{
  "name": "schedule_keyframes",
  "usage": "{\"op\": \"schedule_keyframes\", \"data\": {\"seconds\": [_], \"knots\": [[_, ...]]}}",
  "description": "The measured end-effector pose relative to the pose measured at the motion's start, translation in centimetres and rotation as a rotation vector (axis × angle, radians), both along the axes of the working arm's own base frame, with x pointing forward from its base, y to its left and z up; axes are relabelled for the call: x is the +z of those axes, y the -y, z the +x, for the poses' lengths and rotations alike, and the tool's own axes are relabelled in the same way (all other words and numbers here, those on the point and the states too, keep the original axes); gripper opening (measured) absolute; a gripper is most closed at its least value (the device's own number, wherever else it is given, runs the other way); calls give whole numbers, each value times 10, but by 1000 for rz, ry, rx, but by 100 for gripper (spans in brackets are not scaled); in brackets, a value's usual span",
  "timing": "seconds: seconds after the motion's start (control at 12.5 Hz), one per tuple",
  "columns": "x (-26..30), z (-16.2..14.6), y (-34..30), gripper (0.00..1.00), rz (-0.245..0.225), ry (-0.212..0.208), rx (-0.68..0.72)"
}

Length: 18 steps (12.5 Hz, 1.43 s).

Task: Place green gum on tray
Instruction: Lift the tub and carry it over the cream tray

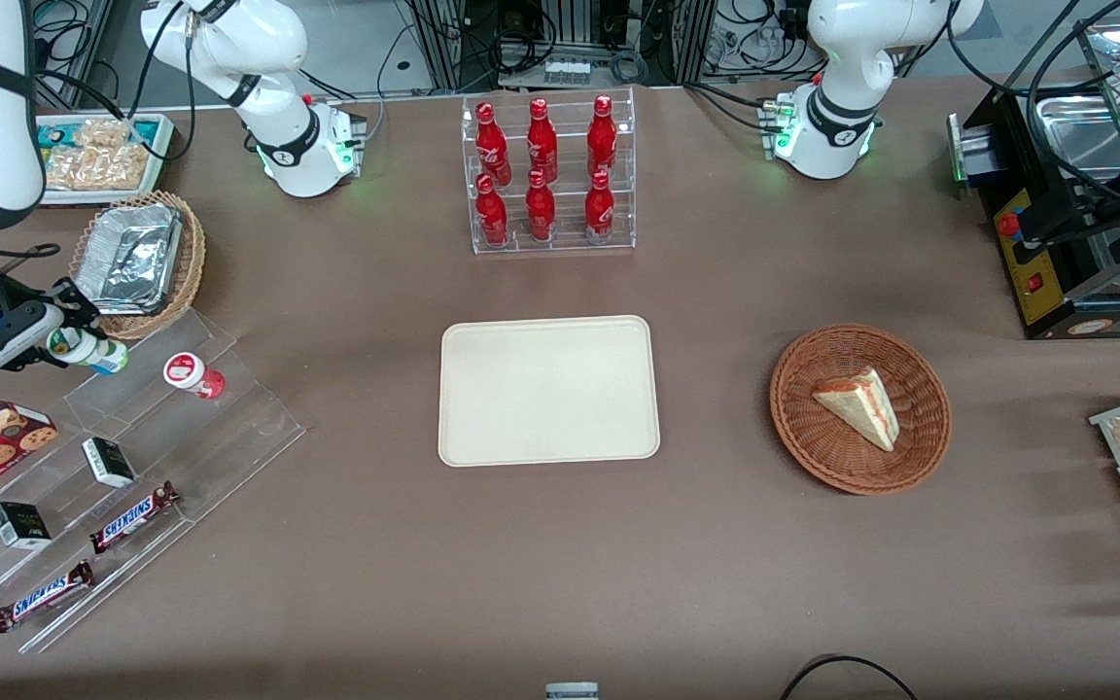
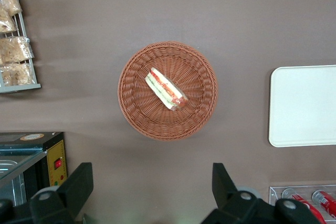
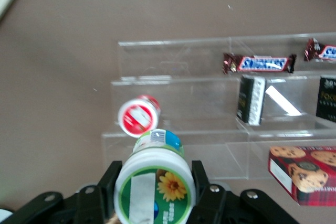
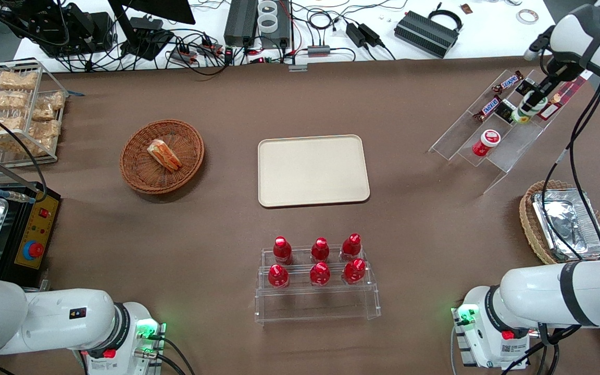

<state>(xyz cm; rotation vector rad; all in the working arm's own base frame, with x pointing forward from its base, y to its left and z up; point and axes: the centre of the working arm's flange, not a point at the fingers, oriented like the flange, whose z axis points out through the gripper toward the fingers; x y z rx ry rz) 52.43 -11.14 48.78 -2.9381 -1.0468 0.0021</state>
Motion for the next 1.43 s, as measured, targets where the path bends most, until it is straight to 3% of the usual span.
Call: {"op": "schedule_keyframes", "data": {"seconds": [0.32, 0.64, 1.2, 1.43], "knots": [[34, 12, -119, 59, -4, -34, -79], [42, 0, -241, 59, -18, -39, -195], [-11, -17, -440, 59, -92, -55, -455], [-66, -21, -510, 59, -68, -23, -566]]}}
